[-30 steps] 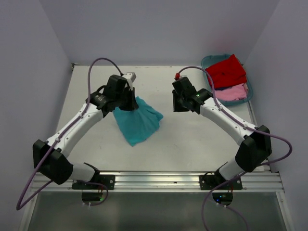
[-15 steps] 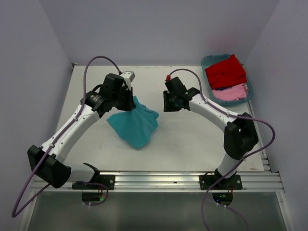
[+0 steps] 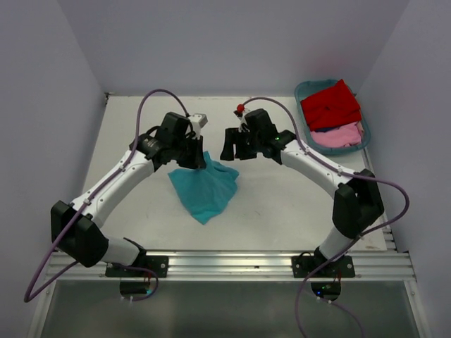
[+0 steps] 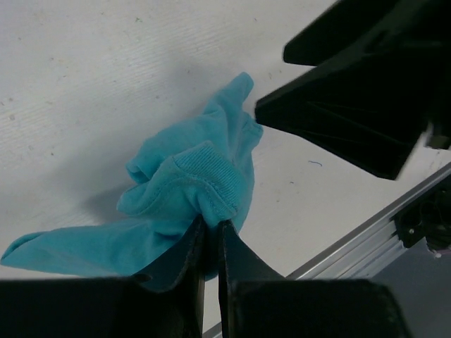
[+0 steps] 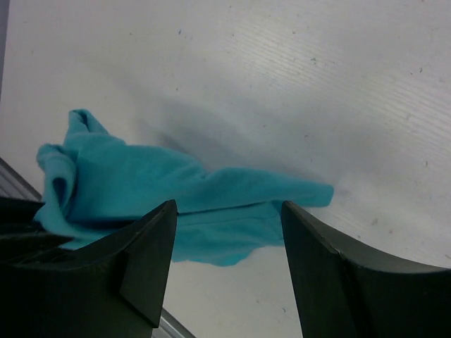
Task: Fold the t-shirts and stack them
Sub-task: Flatten out the tshirt
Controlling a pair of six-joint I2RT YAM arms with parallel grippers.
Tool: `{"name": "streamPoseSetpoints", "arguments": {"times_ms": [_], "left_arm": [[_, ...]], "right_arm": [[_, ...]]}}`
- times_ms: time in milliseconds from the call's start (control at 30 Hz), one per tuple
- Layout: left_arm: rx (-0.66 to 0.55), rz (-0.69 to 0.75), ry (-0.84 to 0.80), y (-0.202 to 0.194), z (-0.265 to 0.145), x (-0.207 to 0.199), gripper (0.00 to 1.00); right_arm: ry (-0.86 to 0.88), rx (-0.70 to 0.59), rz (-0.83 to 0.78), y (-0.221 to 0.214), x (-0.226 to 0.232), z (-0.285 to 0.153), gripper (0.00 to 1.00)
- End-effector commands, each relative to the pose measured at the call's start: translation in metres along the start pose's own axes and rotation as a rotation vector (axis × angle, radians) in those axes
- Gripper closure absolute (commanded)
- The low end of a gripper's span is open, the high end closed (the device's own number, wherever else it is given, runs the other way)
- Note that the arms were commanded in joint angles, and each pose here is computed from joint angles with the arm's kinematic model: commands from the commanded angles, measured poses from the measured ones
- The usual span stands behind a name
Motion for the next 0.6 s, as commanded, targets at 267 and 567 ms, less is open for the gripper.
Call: {"name": "streamPoseSetpoints", "arguments": {"times_ms": [267, 567], "left_arm": [[-0.118, 0.098, -0.129, 0.022, -0.025, -0.032, 0.79], [-0.123, 0.097, -0.108, 0.025, -0.022, -0.028, 0.78]], "right_arm": [[0.161, 0.087, -0.036, 0.002, 0.021, 0.045, 0.36], [0.164, 0.123, 0.0, -0.031, 0.005, 0.035, 0.36]]}}
Point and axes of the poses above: each gripper's point midway between its finger pads, its own z axis out along the fingers, its own x axis along the line the jaws close on, y = z × x, the point moved 1 cm from there along -z, back along the fingers, and after that the axes turned 12 degrees about z, right-handed, at the moved point
